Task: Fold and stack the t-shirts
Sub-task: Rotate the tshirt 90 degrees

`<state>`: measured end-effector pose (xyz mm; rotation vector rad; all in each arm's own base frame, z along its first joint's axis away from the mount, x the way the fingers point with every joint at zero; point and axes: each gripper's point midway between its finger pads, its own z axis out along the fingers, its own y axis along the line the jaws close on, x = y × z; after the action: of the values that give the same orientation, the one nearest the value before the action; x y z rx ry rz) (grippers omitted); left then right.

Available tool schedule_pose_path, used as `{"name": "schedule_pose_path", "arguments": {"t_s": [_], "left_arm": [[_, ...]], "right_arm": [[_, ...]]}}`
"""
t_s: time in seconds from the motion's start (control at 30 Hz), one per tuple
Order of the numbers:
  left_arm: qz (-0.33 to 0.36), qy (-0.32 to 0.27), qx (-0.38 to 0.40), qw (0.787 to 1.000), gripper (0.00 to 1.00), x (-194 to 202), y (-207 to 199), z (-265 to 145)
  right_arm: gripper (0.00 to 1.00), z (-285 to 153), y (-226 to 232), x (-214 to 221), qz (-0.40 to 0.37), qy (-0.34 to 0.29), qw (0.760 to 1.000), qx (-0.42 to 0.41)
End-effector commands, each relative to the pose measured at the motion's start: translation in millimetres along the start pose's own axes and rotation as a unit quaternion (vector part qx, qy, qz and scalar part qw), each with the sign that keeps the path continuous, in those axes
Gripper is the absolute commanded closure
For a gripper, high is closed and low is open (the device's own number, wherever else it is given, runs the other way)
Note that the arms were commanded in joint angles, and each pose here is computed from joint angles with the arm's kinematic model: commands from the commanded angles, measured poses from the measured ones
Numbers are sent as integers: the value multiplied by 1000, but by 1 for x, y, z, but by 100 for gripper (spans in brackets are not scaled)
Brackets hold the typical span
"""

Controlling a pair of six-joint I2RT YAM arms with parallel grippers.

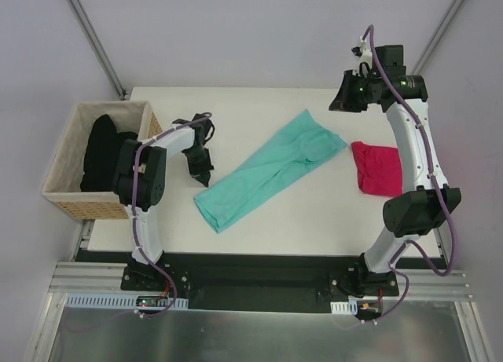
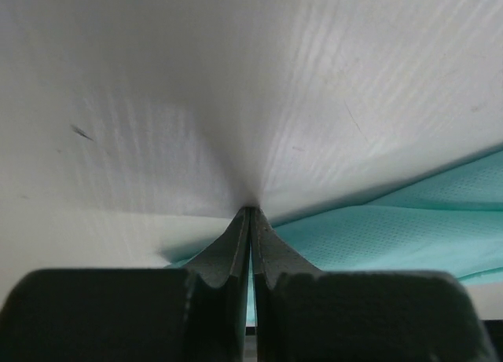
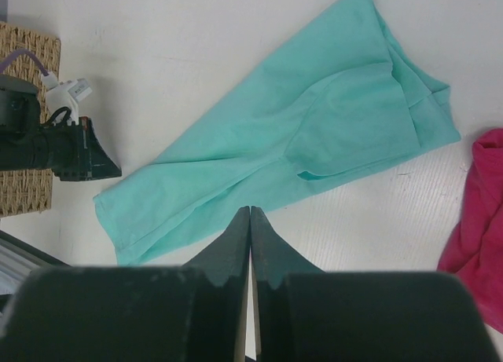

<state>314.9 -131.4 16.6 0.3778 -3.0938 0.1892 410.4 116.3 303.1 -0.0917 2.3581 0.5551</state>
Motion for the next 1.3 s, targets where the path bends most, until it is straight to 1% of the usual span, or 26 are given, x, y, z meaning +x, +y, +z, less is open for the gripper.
{"name": "schedule_pose_path", "arguments": {"t_s": [0.0, 0.27, 0.43, 0.63, 0.77, 1.27], "left_arm": [[2, 94, -9, 996, 100, 65, -12, 5], [7, 97, -10, 995, 100, 89, -9, -4], [12, 113, -23, 993, 100, 108, -1, 0], [24, 120, -28, 992, 100, 122, -2, 1], [33, 123, -22, 992, 100, 127, -10, 0], [83, 139, 3, 987, 100, 150, -63, -2]], "right_arm": [[97, -27, 16, -15, -12, -41, 999, -21], [98, -28, 17, -15, -11, -45, 999, -25], [97, -29, 18, -16, -11, -47, 998, -27], [98, -28, 16, -12, -8, -45, 999, -23], [97, -27, 14, -7, -9, -43, 999, -21], [97, -26, 14, -6, -11, -43, 999, -23]]}}
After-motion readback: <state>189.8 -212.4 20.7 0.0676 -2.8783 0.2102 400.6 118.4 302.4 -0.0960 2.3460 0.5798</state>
